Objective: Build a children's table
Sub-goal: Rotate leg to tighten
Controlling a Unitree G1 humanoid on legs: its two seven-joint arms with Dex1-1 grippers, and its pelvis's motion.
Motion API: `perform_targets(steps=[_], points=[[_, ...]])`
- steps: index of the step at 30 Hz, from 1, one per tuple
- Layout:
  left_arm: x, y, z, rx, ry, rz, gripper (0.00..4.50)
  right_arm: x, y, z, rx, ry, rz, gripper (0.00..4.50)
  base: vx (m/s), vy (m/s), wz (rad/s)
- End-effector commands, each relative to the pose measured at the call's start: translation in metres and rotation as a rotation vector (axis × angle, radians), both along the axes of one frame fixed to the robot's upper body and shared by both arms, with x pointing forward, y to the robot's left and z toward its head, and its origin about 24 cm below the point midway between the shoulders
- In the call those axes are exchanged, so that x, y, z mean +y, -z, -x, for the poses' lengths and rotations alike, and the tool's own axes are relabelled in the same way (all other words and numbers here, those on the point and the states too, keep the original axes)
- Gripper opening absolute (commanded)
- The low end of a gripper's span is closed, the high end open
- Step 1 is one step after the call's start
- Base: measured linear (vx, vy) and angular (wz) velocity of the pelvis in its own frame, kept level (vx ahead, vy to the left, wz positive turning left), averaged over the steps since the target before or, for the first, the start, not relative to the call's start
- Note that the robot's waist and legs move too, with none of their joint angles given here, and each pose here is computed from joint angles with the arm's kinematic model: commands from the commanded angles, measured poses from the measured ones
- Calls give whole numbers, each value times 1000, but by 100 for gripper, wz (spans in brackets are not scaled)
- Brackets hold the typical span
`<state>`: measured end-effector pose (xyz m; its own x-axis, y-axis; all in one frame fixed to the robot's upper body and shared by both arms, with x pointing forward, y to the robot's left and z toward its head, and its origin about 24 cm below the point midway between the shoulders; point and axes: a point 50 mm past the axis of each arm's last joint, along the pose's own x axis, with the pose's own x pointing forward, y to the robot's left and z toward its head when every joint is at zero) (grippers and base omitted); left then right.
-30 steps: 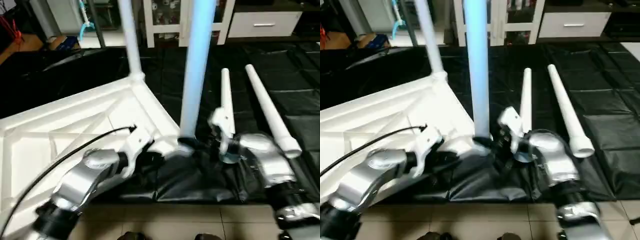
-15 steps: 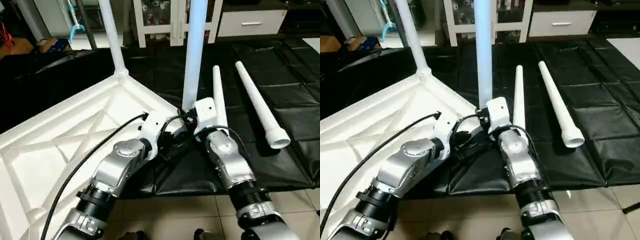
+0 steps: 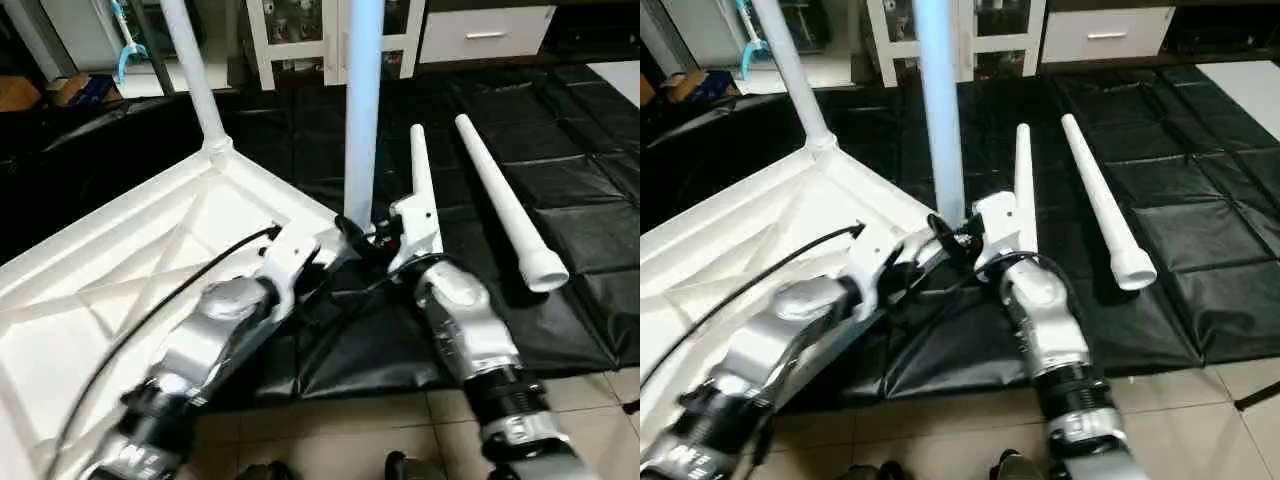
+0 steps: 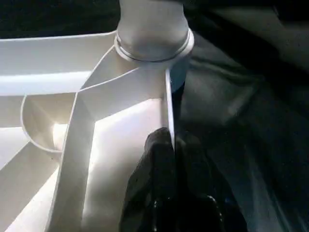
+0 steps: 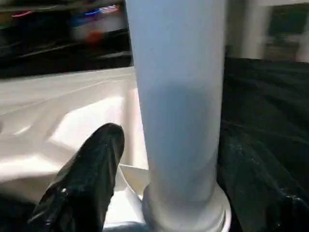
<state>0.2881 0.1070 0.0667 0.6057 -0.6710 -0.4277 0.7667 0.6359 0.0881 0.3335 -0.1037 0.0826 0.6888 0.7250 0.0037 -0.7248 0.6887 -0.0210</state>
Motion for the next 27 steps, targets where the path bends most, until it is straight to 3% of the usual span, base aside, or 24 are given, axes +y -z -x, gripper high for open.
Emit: perform_targets(steps=[1,5,11,27], points=[[-1,27,24,179,138,-43,0,4,-11,3,-16,-155,20,322,86,-37,6],[5,26,46,264,290,-16,0,-25,-10,6,33,-297,129,322,90,-27,2],[6,21,60,308,409,-2,0,-43,-9,13,81,-407,188,322,23,-4,1],[11,20,57,306,379,-19,0,-63,-6,24,125,-499,215,322,-10,3,0]])
